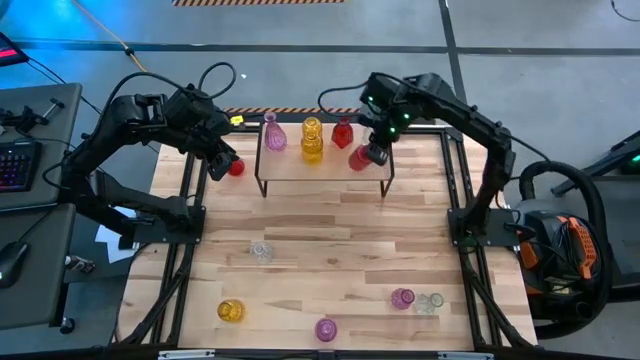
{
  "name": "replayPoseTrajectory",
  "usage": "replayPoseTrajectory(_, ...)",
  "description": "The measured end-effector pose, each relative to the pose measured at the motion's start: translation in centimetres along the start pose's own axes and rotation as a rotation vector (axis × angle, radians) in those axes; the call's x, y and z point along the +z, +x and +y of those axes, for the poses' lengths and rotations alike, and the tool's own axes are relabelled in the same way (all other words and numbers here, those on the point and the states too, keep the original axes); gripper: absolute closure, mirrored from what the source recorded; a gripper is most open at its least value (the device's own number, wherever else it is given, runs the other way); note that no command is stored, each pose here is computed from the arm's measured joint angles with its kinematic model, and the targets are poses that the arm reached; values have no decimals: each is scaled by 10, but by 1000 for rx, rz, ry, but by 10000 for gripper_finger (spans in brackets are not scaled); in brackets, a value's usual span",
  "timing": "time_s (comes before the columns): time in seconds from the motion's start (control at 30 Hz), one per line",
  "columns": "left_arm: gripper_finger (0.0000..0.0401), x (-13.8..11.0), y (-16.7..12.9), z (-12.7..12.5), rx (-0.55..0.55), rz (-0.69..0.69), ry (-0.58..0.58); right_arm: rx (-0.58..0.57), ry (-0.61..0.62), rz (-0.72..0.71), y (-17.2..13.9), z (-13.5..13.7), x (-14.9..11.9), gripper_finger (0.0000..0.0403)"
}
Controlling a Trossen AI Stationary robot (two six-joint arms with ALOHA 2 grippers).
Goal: Sort vases onto shelf
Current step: Put the right red vase on the shelf aligned with the other red vase
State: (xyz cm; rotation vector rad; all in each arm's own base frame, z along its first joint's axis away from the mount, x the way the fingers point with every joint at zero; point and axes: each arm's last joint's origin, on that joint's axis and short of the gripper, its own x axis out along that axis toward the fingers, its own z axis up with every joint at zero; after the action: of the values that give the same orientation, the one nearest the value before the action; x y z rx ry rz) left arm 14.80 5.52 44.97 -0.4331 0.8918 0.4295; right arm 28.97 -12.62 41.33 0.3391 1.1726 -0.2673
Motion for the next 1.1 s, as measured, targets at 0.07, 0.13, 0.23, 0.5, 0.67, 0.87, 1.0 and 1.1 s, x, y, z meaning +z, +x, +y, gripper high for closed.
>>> replayPoseTrajectory(0.07, 316, 0, 0, 0, 0, 0, 0, -4, -17, 3, 4, -4, 6, 402)
replayPoseTrajectory(0.13, 316, 0, 0, 0, 0, 0, 0, 3, -37, 3, 8, -7, 11, 402)
replayPoseTrajectory(0.23, 316, 0, 0, 0, 0, 0, 0, 8, -68, 5, 14, -9, 18, 402)
replayPoseTrajectory(0.5, 316, 0, 0, 0, 0, 0, 0, 7, -108, -13, 19, -16, 28, 402)
replayPoseTrajectory(0.67, 316, 0, 0, 0, 0, 0, 0, 24, -110, -31, 20, -18, 30, 402)
replayPoseTrajectory(0.87, 316, 0, 0, 0, 0, 0, 0, 30, -124, -64, 21, -19, 34, 402)
replayPoseTrajectory(1.0, 316, 0, 0, 0, 0, 0, 0, 39, -117, -38, 30, -21, 37, 399)
replayPoseTrajectory(1.1, 316, 0, 0, 0, 0, 0, 0, 41, -114, -39, 31, -22, 38, 385)
